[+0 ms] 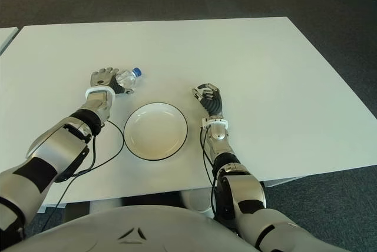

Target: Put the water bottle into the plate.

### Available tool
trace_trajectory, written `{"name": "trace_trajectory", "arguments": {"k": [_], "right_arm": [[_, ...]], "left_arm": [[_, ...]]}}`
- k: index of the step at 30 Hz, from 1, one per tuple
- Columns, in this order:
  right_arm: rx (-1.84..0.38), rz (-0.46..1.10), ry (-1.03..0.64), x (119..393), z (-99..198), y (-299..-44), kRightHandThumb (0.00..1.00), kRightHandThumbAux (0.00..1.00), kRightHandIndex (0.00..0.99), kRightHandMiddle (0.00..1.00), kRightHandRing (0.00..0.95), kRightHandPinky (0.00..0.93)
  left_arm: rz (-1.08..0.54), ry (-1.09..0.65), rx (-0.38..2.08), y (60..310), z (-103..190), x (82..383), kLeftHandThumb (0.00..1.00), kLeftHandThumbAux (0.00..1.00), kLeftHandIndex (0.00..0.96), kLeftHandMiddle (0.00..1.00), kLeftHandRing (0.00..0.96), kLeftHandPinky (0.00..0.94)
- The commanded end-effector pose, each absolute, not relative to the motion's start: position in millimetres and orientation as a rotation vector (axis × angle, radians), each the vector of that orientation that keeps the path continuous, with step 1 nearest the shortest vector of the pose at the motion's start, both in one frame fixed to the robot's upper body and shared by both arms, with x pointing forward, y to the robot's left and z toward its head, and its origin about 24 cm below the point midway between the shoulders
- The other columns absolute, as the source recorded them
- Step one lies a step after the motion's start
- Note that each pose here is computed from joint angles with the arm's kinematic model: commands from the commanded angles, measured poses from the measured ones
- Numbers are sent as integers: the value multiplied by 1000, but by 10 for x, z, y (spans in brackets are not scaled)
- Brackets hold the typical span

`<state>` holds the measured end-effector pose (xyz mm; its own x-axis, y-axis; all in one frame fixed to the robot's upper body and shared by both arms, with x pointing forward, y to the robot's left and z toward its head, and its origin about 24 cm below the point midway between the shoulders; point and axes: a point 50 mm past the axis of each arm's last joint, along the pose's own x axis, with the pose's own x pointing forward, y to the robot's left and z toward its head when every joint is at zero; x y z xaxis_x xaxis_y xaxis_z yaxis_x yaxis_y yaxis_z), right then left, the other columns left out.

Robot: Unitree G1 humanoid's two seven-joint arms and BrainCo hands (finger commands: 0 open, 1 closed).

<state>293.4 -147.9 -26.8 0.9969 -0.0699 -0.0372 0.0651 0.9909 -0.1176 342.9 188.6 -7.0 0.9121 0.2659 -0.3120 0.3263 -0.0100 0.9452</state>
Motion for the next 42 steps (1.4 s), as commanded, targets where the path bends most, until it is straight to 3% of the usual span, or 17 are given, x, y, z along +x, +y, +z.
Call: {"name": "trace_trajectory", "arguments": {"k": [1, 3, 5, 9, 12, 20, 42], "right_arm": [[-119, -79, 173, 2737, -523, -1503, 737, 712, 440, 889, 883, 888], [-120, -79, 173, 2736, -523, -1504, 737, 712, 440, 889, 883, 887], [-121, -78, 172, 2736, -523, -1505, 737, 713, 440, 889, 883, 887], [-127, -76, 174, 2738, -522, -1509, 737, 713, 440, 889, 885, 890], [-130, -75, 174, 2740, -522, -1509, 737, 713, 440, 889, 885, 890], [-130, -74, 175, 2745, -521, -1507, 738, 713, 440, 889, 886, 889], [-106, -74, 174, 2749, -518, -1504, 735, 712, 440, 891, 880, 887]], "left_arm": [[-102, 610, 1623, 1914, -454, 3089, 663, 577, 107, 282, 284, 377], [-80, 613, 1624, 1900, -486, 3049, 677, 584, 182, 386, 397, 455], [-66, 622, 1621, 1889, -530, 2998, 774, 633, 307, 494, 533, 557], [-57, 635, 1610, 1898, -539, 2986, 832, 659, 386, 531, 673, 694], [-58, 635, 1599, 1906, -532, 2996, 842, 664, 401, 532, 715, 734], [-52, 636, 1519, 1924, -522, 3017, 846, 669, 401, 532, 786, 809], [-56, 629, 1377, 1936, -524, 3036, 848, 670, 395, 544, 845, 866]]}}
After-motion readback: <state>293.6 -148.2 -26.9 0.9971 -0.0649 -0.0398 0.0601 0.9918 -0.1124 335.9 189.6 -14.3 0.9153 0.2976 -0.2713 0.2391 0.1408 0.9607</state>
